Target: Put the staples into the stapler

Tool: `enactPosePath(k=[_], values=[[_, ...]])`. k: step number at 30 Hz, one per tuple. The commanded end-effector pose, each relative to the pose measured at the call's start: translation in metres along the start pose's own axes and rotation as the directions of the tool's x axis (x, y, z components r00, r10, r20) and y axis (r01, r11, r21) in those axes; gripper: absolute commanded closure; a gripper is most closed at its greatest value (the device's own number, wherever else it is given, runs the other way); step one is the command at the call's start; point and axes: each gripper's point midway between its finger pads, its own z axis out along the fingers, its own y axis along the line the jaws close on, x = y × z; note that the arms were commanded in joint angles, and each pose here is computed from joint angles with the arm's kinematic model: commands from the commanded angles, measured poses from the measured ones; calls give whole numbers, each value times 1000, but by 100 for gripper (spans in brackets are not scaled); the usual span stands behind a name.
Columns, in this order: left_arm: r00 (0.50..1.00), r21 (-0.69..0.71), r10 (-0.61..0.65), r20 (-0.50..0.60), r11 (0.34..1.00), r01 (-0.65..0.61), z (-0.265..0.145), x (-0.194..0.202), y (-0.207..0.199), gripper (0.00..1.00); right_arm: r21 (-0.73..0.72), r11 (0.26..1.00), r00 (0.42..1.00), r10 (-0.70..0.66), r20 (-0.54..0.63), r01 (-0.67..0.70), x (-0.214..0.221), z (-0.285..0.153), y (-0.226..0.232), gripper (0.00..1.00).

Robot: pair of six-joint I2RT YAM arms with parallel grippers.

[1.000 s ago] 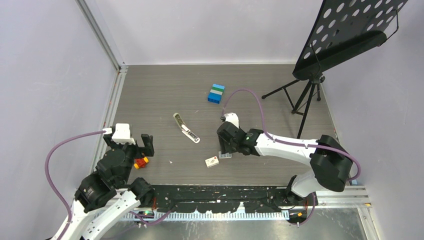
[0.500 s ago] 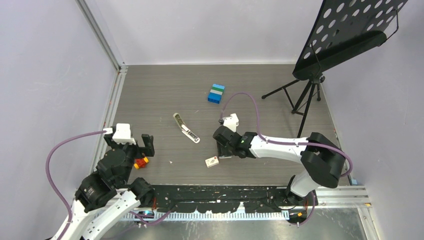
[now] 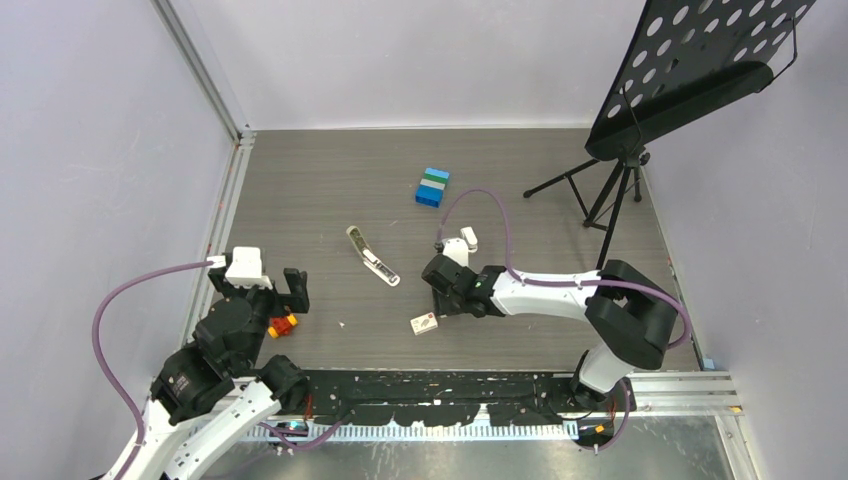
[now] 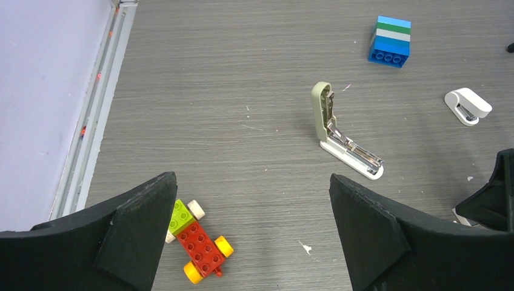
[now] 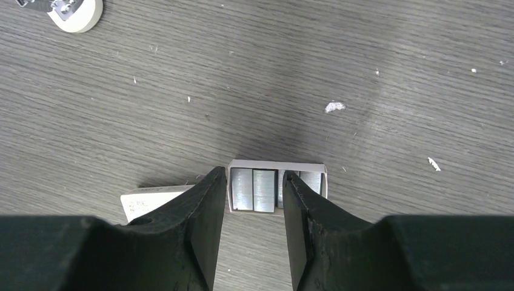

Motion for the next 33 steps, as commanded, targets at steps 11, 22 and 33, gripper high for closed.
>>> enactPosePath(k=[11, 22, 33], values=[[999, 16, -22, 41, 1000, 22, 1, -10, -4, 0, -26, 1000, 1000, 3, 17, -3, -2, 0, 10, 71], [999, 16, -23, 42, 1000, 22, 1, -10, -3, 0, 32, 994, 994, -108, 31, 107, -11, -11, 10, 82], [999, 17, -23, 43, 1000, 23, 1, -10, -4, 0, 75, 980, 980, -189, 55, 185, -19, -23, 13, 81]])
